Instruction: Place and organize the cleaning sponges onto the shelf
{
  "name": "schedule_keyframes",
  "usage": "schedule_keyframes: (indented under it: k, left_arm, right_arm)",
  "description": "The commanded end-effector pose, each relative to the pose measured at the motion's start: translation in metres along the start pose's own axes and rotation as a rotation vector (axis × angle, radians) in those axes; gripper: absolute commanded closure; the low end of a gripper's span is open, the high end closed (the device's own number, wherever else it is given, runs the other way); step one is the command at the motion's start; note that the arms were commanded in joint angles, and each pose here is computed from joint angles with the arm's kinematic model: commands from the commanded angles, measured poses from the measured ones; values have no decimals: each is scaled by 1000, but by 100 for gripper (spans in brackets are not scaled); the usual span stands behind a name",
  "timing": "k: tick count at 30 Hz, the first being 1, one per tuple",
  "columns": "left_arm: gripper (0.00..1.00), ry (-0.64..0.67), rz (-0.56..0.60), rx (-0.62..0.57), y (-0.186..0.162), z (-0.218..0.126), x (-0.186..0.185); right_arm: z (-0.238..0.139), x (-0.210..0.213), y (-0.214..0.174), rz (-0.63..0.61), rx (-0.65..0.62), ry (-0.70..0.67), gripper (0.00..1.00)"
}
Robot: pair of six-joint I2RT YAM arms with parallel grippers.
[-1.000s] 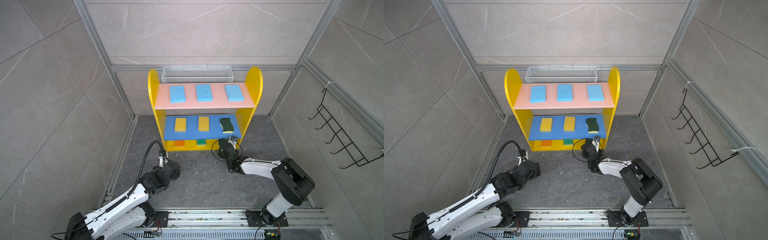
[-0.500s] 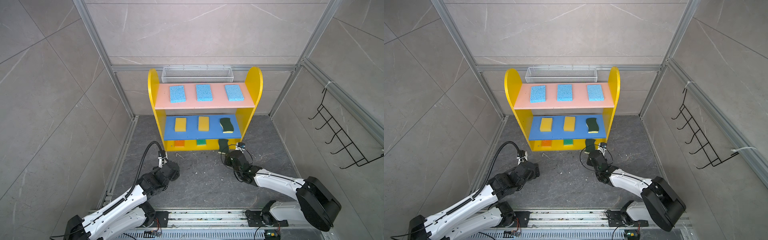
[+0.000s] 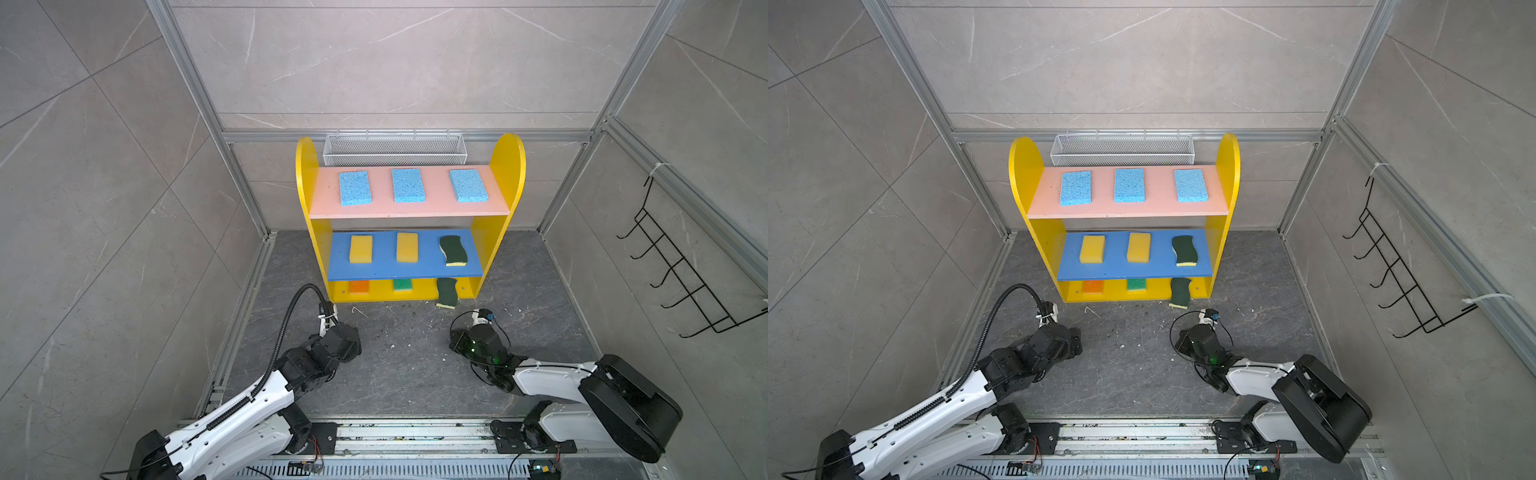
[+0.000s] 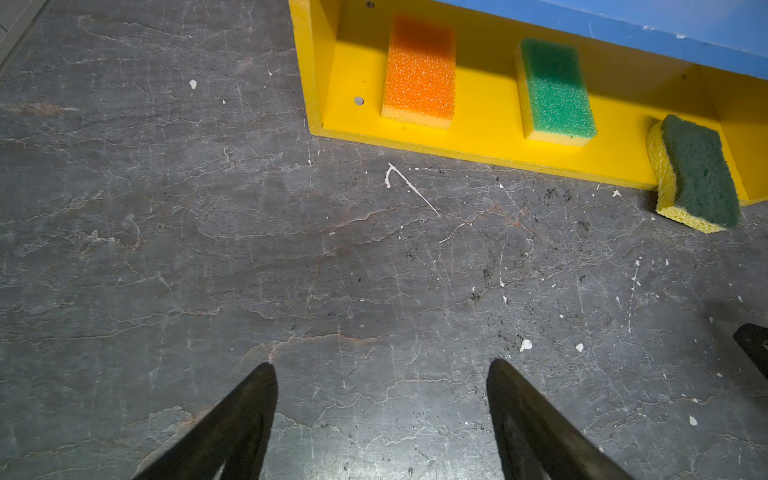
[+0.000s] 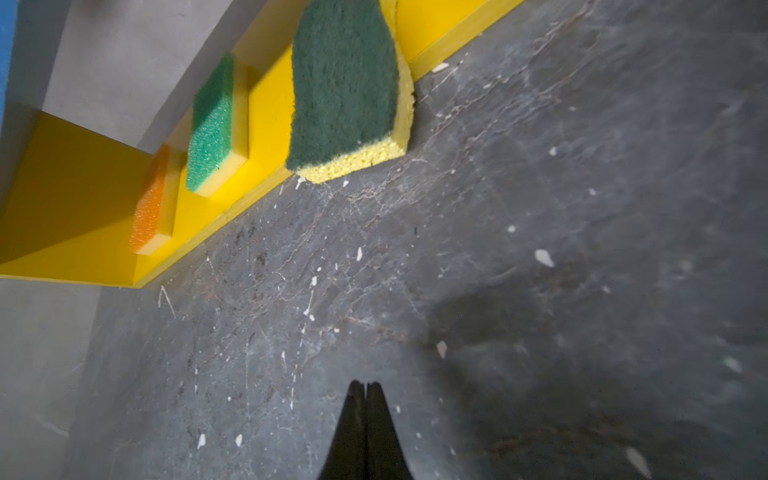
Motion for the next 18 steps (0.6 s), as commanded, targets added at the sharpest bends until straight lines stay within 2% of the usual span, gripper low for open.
schedule_keyframes:
  k: [1,5,18]
  left_arm:
    - [18,-17,-15,-16,3,1,-4]
    - [18,-18,-14,-19,3,3,-5]
    - [18,-19,-27,-24,-1,6,-1]
  right_arm:
    - [3,13,3,63,-42,117,100]
    - [12,12,-1,67,-31,122,100]
    - [29,-16,-11,226,-58,121,100]
Point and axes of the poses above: each gripper's point midway between its finger pads, its own z axis out along the fingers, its own x axis along the line the jaws close on, y = z × x, the point moved 5 cm from there along -z, back along the fingers, and after that the axes turned 7 degrees about -z, right-handed, at the moved point
